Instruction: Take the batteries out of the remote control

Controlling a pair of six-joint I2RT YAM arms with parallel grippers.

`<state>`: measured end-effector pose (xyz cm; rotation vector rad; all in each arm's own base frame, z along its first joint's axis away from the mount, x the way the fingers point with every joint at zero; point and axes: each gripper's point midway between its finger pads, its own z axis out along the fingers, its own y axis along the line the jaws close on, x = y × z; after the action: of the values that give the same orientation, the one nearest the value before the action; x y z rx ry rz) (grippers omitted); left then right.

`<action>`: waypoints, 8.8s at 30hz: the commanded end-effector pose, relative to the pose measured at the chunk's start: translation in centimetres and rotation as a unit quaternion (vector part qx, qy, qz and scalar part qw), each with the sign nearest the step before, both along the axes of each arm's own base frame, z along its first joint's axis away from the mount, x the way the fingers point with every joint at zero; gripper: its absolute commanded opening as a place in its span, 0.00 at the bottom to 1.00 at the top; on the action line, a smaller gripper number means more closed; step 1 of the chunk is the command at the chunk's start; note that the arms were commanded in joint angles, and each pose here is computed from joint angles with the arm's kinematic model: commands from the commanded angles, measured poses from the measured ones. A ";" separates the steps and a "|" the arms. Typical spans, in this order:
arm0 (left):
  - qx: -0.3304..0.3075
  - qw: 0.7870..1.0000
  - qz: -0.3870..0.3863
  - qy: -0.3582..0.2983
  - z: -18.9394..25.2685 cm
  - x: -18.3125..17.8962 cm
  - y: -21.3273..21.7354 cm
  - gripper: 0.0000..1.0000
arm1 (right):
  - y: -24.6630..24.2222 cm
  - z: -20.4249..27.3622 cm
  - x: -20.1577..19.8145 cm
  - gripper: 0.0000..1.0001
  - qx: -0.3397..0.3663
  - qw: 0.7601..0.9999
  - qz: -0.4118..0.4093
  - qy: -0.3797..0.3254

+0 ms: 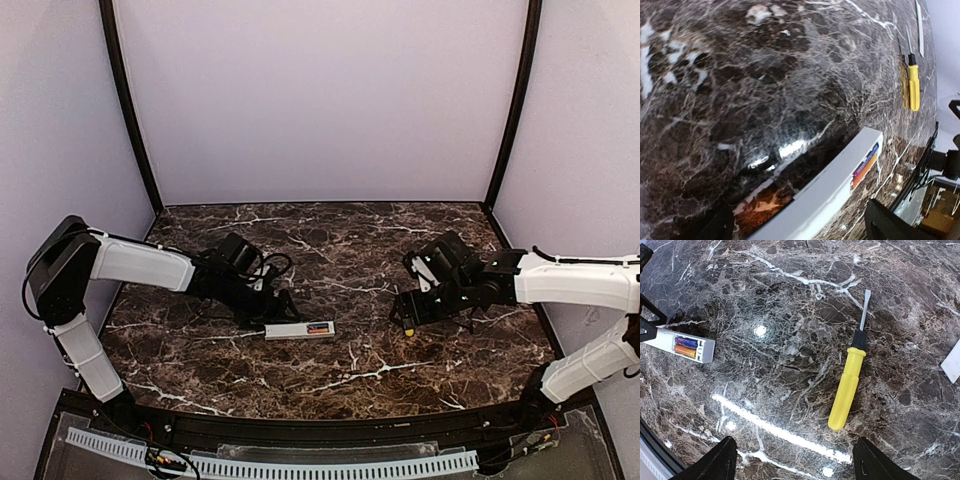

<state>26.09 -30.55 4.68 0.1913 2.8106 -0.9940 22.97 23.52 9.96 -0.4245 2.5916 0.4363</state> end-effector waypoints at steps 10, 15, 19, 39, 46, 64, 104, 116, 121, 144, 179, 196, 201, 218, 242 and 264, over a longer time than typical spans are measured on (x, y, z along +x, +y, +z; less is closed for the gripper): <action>0.168 0.983 0.015 -0.074 0.2 1.1 6.4 0.99 | -1.0 -3.0 0.6 0.71 -0.034 0.999 -0.030 0.022; 0.202 0.973 0.022 -0.109 1.9 1.4 8.2 0.98 | -1.3 -4.1 1.3 0.68 -0.064 0.997 -0.040 0.025; 0.221 0.963 0.035 -0.152 4.1 1.6 9.9 0.99 | -1.9 -5.2 1.7 0.64 -0.098 0.994 -0.048 0.029; 0.169 0.951 0.058 -0.251 9.3 0.0 12.0 0.98 | -2.1 -7.5 2.7 0.07 -0.163 0.986 -0.028 0.037; 0.113 0.949 0.034 -0.293 12.3 -0.1 10.5 0.95 | -0.5 -3.7 3.3 0.00 -0.126 0.991 0.026 -0.023; -0.193 0.959 -0.092 -0.184 19.5 -5.1 0.9 0.83 | 6.7 6.9 -0.1 0.00 -0.065 0.940 0.205 -0.264; -0.268 0.947 -0.167 -0.067 16.3 -6.2 -4.5 0.35 | 14.3 7.2 -6.2 0.00 -0.074 0.860 0.370 -0.344; -0.259 0.949 -0.167 -0.059 15.3 -6.6 -4.4 0.09 | 14.8 6.8 -5.8 0.00 -0.084 0.861 0.366 -0.344; -0.258 0.950 -0.165 -0.062 15.4 -6.7 -4.2 0.01 | 14.8 7.1 -5.8 0.00 -0.077 0.864 0.359 -0.344; -0.247 0.947 -0.149 -0.141 17.0 -6.3 -2.5 0.00 | 12.6 9.2 -5.2 0.87 0.013 0.924 0.257 -0.282; -0.396 0.883 -0.154 -0.200 27.4 -6.8 -2.3 0.00 | 12.4 21.1 -6.0 0.87 0.497 0.810 0.259 -0.174; -0.400 0.881 -0.143 -0.206 27.4 -5.5 -2.9 0.00 | 14.8 21.2 -4.8 0.61 0.525 0.799 0.255 -0.143; -0.388 0.887 -0.137 -0.209 26.7 -5.2 -3.0 0.00 | 15.7 21.1 -4.7 0.51 0.525 0.800 0.258 -0.135; -0.367 0.893 -0.132 -0.224 26.1 -4.7 -2.9 0.00 | 17.2 21.0 -4.5 0.33 0.522 0.802 0.264 -0.123; -0.374 0.890 -0.127 -0.229 26.5 -4.6 -2.8 0.00 | 17.8 20.4 -4.9 0.40 0.510 0.806 0.279 -0.113; -0.353 0.900 -0.110 -0.230 25.0 -4.0 -2.6 0.01 | 17.5 20.3 -5.2 0.03 0.509 0.807 0.278 -0.110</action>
<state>21.30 -33.58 30.08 0.6040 1.8873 -1.7409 18.49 41.01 29.15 -0.7209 1.6449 1.7086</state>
